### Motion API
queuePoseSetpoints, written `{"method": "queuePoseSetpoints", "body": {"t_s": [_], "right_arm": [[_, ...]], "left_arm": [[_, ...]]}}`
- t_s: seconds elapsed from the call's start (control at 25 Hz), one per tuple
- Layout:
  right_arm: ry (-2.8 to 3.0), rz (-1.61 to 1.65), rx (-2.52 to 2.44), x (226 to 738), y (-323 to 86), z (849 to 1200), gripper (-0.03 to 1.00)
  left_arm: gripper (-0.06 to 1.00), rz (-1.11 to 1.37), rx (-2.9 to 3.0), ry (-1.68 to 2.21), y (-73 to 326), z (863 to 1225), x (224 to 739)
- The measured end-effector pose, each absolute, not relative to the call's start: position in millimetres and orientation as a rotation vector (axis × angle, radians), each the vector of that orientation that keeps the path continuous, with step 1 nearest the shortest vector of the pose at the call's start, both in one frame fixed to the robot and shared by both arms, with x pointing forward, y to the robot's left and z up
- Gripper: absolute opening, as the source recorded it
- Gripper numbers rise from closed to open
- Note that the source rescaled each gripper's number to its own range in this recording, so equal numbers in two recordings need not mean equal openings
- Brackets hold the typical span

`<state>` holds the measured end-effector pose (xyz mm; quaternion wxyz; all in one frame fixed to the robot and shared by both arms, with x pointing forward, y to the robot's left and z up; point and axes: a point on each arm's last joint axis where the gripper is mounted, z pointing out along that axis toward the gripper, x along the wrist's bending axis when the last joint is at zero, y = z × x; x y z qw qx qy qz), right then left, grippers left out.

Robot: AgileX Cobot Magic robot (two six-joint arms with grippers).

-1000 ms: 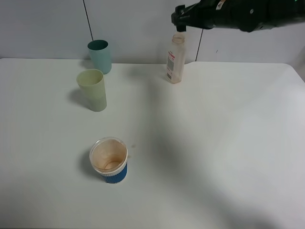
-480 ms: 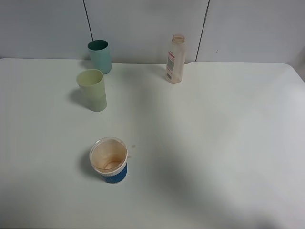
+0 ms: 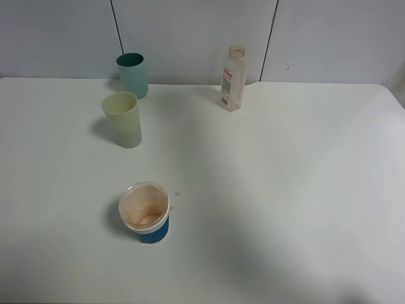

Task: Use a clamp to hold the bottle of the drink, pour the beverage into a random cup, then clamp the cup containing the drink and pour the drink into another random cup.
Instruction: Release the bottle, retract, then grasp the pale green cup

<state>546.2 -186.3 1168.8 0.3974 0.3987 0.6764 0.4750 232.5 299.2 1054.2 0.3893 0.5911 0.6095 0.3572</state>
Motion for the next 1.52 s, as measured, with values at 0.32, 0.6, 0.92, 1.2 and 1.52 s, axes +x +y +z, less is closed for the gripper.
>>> {"method": "queuePoseSetpoints", "body": {"t_s": [0.32,0.6,0.92,1.2,1.52], "right_arm": [[1.783,1.104,1.029,530.5,-194.6,1173.3,1.0],[1.786,1.099,1.016,500.3,-205.7,1166.3,1.0],[1.801,1.075,1.024,447.9,-227.0,1142.9,1.0],[1.863,1.013,1.086,407.9,-242.6,1130.9,1.0],[1.917,0.958,1.247,351.0,-264.6,1129.1,1.0]], "left_arm": [[0.98,0.908,1.503,1.549,299.2,1054.2,232.5],[0.98,0.908,1.503,1.549,299.2,1054.2,232.5],[0.98,0.908,1.503,1.549,299.2,1054.2,232.5],[0.98,0.908,1.503,1.549,299.2,1054.2,232.5],[0.98,0.908,1.503,1.549,299.2,1054.2,232.5]]}}
